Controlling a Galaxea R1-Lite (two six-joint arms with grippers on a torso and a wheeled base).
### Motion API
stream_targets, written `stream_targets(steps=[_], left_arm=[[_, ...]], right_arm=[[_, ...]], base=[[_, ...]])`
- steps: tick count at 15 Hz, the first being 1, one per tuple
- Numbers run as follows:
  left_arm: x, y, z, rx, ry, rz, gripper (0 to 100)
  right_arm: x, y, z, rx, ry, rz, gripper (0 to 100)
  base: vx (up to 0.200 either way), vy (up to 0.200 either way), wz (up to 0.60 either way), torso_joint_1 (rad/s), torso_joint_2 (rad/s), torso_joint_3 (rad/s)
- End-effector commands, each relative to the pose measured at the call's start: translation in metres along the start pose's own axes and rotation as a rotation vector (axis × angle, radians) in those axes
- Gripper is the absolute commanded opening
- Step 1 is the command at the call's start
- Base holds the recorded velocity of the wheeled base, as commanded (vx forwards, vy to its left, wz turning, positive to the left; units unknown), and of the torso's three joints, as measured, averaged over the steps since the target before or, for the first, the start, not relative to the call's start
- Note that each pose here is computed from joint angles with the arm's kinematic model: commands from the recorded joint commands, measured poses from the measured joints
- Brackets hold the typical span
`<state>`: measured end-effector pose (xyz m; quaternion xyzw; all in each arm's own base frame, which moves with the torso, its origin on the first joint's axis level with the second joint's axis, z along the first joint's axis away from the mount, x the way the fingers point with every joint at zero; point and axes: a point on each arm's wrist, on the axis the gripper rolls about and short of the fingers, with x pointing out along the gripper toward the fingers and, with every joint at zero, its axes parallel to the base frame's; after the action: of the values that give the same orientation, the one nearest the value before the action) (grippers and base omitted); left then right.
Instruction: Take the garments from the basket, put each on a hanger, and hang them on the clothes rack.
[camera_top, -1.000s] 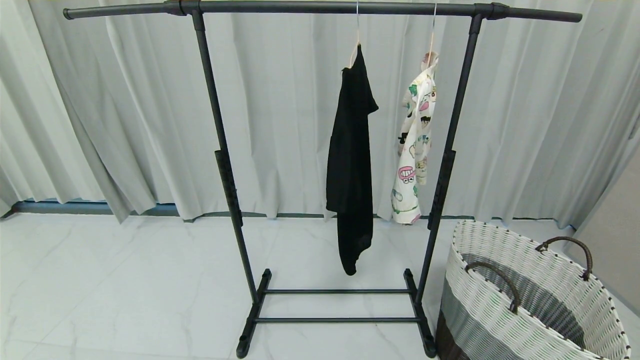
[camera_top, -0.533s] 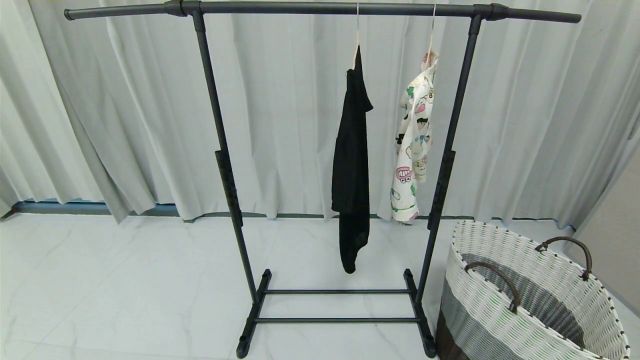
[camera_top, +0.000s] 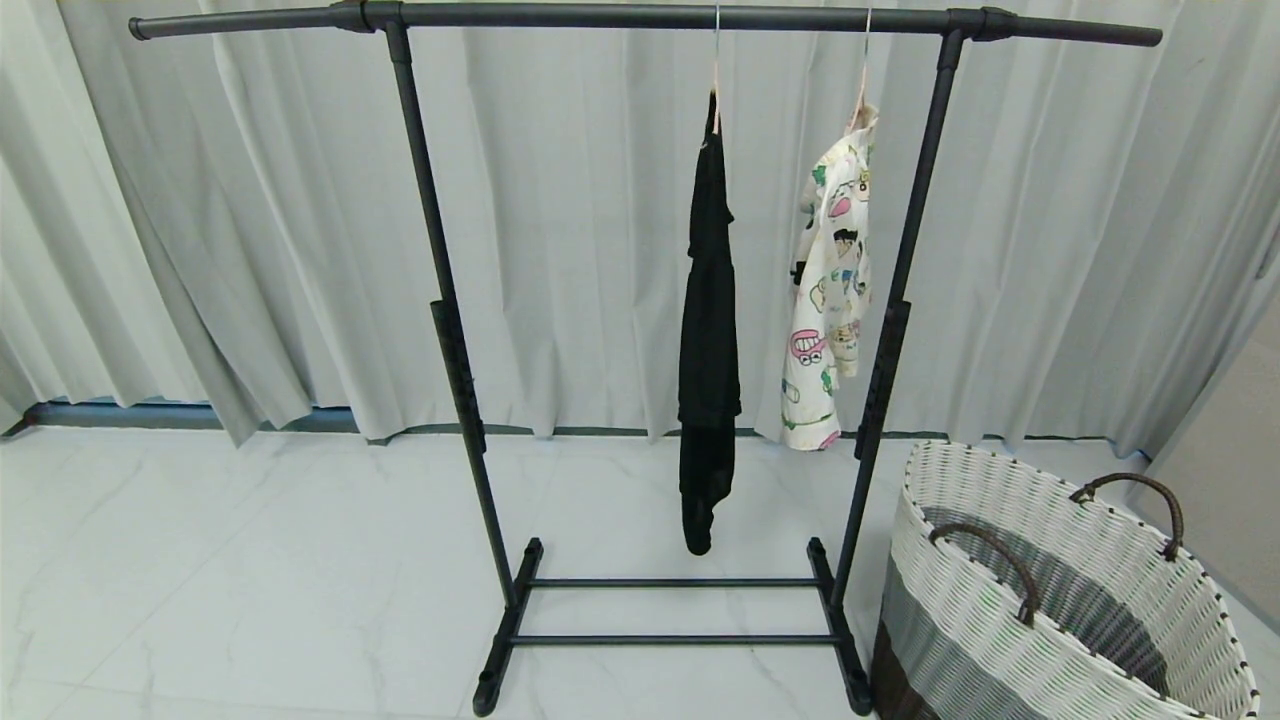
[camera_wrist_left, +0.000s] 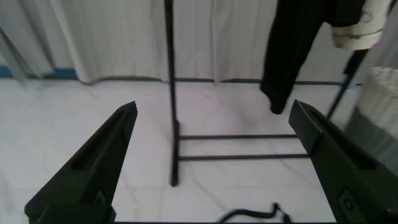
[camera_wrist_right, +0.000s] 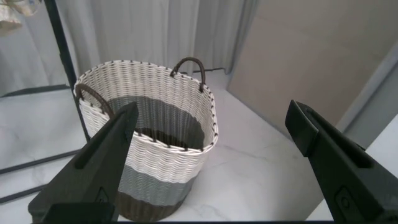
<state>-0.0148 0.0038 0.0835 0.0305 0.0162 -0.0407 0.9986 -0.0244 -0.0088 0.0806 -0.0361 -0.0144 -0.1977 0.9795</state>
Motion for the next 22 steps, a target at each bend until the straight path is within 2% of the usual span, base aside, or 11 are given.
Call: stream_targets(steps=[1, 3, 9, 10, 12, 13, 16, 17, 18, 20, 22], left_arm=[[0.0035, -0.0016, -0.0005, -0.088, 0.055, -0.025, 100], [0.0062, -0.0022, 0.0000, -0.084, 0.090, 0.036, 100], [-0.0017, -0.0024, -0.0013, -0.115, -0.003, 0.260, 100], [-0.0017, -0.0024, -0.0015, -0.104, 0.000, 0.260, 100], [-0.0017, -0.0023, -0.0011, 0.070, 0.020, 0.262, 100], [-0.0019, -0.0023, -0.0012, 0.098, 0.022, 0.262, 100], [-0.0009, -0.0045, -0.0014, -0.074, 0.008, 0.163, 100], [-0.0009, -0.0047, -0.0014, -0.069, 0.008, 0.155, 100], [-0.0013, -0.0034, -0.0004, 0.081, 0.012, 0.212, 100], [-0.0012, -0.0022, -0.0006, 0.075, 0.022, 0.260, 100], [0.0040, -0.0061, -0.0002, 0.082, 0.066, 0.029, 100]], right_arm=[[-0.0002, 0.0000, -0.0001, 0.001, -0.001, 0.001, 100], [-0.0001, -0.0001, -0.0001, 0.004, -0.001, 0.002, 100], [-0.0002, 0.0020, -0.0006, 0.035, -0.002, 0.094, 100], [-0.0004, 0.0030, -0.0005, 0.035, -0.004, 0.136, 100], [-0.0007, 0.0048, -0.0010, 0.067, 0.000, 0.219, 100], [-0.0018, 0.0084, -0.0043, 0.063, 0.028, 0.369, 100], [-0.0021, 0.0087, -0.0061, 0.060, 0.043, 0.384, 100], [-0.0020, 0.0084, -0.0061, 0.061, 0.044, 0.365, 100], [-0.0013, 0.0066, -0.0068, 0.077, 0.057, 0.278, 100], [-0.0012, 0.0065, -0.0068, 0.118, 0.063, 0.275, 100], [-0.0012, 0.0065, -0.0068, 0.121, 0.063, 0.275, 100]], base=[[0.000, 0.000, 0.00, 0.000, 0.00, 0.000], [0.000, 0.000, 0.00, 0.000, 0.00, 0.000], [0.000, 0.000, 0.00, 0.000, 0.00, 0.000], [0.000, 0.000, 0.00, 0.000, 0.00, 0.000], [0.000, 0.000, 0.00, 0.000, 0.00, 0.000], [0.000, 0.000, 0.00, 0.000, 0.00, 0.000], [0.000, 0.000, 0.00, 0.000, 0.00, 0.000], [0.000, 0.000, 0.00, 0.000, 0.00, 0.000], [0.000, 0.000, 0.00, 0.000, 0.00, 0.000], [0.000, 0.000, 0.00, 0.000, 0.00, 0.000], [0.000, 0.000, 0.00, 0.000, 0.00, 0.000]])
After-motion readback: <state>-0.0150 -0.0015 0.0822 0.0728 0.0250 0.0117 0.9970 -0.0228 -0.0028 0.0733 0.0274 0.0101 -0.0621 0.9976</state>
